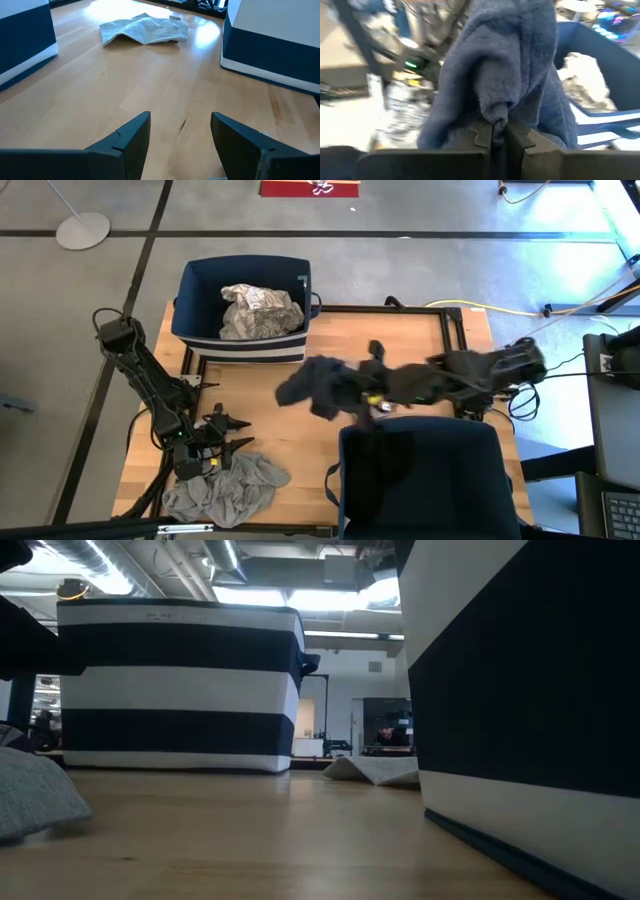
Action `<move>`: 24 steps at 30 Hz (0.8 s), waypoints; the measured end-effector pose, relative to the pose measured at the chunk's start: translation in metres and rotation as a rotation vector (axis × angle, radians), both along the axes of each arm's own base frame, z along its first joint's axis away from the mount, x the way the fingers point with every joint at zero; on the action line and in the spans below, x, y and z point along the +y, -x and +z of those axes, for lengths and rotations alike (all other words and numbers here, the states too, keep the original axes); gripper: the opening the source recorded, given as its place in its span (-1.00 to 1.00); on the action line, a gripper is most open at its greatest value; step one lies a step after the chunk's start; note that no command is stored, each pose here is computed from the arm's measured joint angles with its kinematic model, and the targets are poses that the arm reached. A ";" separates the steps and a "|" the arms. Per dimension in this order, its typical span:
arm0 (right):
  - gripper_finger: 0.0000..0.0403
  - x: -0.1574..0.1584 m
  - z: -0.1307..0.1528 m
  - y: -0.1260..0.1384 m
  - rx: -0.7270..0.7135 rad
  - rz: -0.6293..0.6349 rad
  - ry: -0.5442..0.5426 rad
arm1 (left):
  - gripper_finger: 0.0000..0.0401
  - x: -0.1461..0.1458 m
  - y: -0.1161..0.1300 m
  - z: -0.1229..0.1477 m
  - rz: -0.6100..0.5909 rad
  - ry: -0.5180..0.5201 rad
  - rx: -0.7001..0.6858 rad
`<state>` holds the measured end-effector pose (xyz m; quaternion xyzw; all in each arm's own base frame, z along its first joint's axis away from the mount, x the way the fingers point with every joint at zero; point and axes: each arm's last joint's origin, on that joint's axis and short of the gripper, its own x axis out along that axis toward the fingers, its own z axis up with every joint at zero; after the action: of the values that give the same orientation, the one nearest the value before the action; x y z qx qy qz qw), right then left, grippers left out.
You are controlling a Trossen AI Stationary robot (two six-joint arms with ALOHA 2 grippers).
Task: Sort clothes
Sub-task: Put the dark gray shorts into the bottom blue laundry organizer
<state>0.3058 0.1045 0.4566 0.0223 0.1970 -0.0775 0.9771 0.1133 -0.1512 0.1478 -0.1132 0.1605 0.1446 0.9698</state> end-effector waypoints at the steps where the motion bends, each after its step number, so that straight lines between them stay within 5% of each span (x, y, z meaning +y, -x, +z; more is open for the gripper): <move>1: -0.90 0.005 0.005 0.009 -0.011 0.016 -0.027 | -0.01 0.000 0.000 0.000 0.000 0.000 0.000; 14: -0.89 0.075 0.016 0.086 0.014 0.168 -0.294 | -0.01 0.000 0.000 0.000 0.003 0.004 -0.003; 24: -0.89 0.095 -0.029 0.111 0.269 -0.157 -0.401 | -0.01 0.000 0.000 0.000 0.004 -0.001 -0.007</move>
<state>0.1952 0.2000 0.4281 0.2203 0.3343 -0.1150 0.9091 0.1133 -0.1511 0.1481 -0.1136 0.1570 0.1464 0.9700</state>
